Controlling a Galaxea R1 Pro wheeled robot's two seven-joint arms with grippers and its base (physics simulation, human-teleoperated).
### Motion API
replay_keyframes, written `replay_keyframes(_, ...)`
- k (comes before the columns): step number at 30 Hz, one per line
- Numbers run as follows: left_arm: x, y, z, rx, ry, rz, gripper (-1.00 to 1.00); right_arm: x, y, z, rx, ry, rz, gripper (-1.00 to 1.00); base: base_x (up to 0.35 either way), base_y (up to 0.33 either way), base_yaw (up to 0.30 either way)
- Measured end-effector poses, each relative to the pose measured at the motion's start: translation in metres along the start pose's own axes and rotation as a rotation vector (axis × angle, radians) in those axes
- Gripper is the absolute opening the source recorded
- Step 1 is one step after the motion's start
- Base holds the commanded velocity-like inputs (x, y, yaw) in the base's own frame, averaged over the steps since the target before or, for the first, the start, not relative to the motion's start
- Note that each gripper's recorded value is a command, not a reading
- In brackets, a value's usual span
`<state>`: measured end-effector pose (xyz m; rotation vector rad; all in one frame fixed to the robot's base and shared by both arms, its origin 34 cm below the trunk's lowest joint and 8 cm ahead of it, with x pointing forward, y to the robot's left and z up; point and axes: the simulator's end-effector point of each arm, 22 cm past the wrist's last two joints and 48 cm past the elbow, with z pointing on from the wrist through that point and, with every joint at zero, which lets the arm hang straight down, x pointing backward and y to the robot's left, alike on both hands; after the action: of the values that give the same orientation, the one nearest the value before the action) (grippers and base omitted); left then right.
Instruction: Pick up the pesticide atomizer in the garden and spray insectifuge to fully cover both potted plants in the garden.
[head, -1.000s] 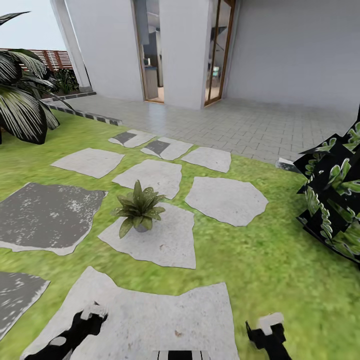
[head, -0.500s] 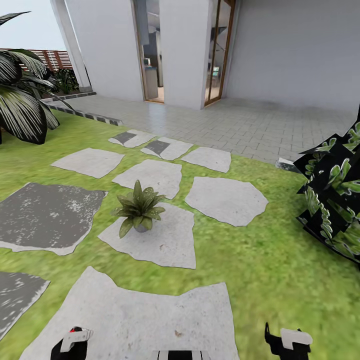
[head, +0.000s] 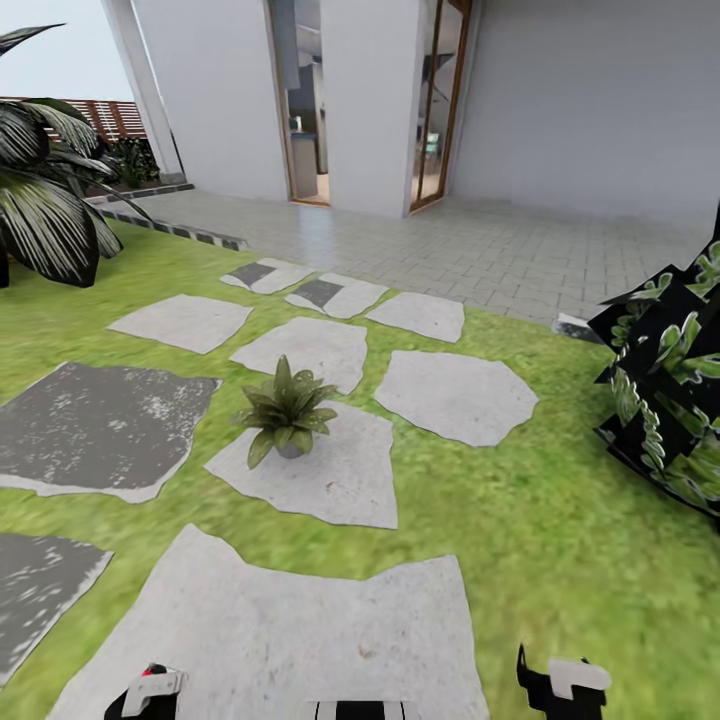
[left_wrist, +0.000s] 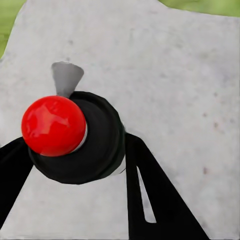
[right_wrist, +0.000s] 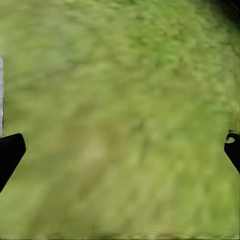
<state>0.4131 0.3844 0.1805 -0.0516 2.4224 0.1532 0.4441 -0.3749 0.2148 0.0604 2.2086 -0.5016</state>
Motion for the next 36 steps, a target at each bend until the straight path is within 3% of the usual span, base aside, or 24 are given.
replay_keyframes(11,0.0,0.003,0.0,-0.005,-0.001,-0.005,-1.0,0.01,0.0,-0.004,-0.002,0.024,-0.006,1.0,-0.25,0.229,-0.106)
replay_keyframes(21,0.001,0.001,-0.001,-0.001,0.003,0.005,-1.0,0.011,0.0,-0.005,-0.001,0.027,-0.005,1.0,-0.019,0.29,-0.29)
replay_keyframes(29,0.002,0.0,-0.001,-0.001,0.005,0.005,-1.0,0.011,0.0,-0.005,-0.006,0.028,-0.006,1.0,0.0,0.041,-0.3)
replay_keyframes(31,0.001,0.0,-0.001,0.0,0.004,0.004,-1.0,0.011,0.004,-0.005,-0.02,0.028,-0.006,1.0,0.0,0.002,-0.3)
replay_keyframes(36,0.002,0.001,-0.001,-0.007,0.004,-0.007,-1.0,0.014,0.029,-0.009,-0.126,0.036,-0.004,1.0,0.0,0.0,-0.3)
